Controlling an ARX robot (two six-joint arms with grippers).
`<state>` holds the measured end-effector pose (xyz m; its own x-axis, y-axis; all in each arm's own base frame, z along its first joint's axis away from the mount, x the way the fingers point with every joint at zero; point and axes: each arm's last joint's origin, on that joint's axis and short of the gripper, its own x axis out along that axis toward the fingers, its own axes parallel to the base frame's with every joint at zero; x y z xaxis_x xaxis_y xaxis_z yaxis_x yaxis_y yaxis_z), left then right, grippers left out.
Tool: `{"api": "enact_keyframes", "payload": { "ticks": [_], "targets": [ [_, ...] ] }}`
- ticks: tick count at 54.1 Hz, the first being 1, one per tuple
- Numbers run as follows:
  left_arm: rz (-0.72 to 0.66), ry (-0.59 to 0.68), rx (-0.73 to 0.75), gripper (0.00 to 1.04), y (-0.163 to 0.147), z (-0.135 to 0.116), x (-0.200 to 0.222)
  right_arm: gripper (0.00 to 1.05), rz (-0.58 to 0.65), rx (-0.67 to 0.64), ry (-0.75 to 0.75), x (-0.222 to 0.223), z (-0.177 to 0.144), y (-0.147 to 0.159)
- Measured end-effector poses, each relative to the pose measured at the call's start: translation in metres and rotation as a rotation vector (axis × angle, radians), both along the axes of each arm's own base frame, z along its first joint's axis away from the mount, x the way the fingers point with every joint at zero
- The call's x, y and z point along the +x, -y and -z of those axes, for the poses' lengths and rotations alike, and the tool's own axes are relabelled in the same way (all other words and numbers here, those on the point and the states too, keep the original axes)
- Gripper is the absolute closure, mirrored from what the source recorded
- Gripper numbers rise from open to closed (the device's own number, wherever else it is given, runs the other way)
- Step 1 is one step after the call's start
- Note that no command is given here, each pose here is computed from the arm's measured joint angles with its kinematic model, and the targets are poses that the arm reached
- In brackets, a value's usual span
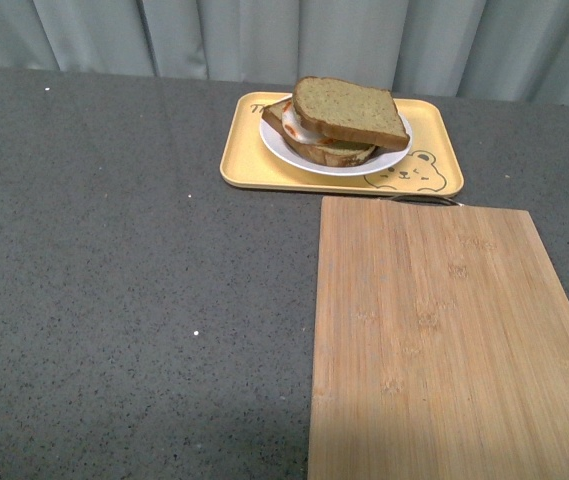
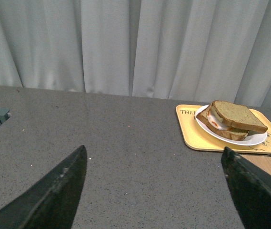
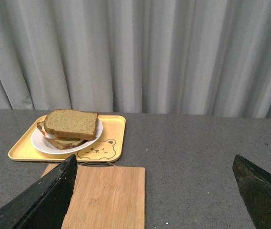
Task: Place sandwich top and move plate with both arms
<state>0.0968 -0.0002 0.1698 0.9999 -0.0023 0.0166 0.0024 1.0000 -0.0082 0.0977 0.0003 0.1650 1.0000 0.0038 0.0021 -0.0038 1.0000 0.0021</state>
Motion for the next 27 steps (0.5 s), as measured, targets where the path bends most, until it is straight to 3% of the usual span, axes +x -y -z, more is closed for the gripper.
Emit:
{"api": "enact_keyframes", "payload": {
  "ticks": [4,27],
  "targets": [
    [0.000,0.000,0.001,0.05,0.0000,0.0000,0.0000,0.09,0.000,0.000,0.000,0.0000,0.0000,0.0000],
    [0.000,0.000,0.001,0.07,0.0000,0.0000,0.0000,0.09,0.000,0.000,0.000,0.0000,0.0000,0.0000]
  ]
}}
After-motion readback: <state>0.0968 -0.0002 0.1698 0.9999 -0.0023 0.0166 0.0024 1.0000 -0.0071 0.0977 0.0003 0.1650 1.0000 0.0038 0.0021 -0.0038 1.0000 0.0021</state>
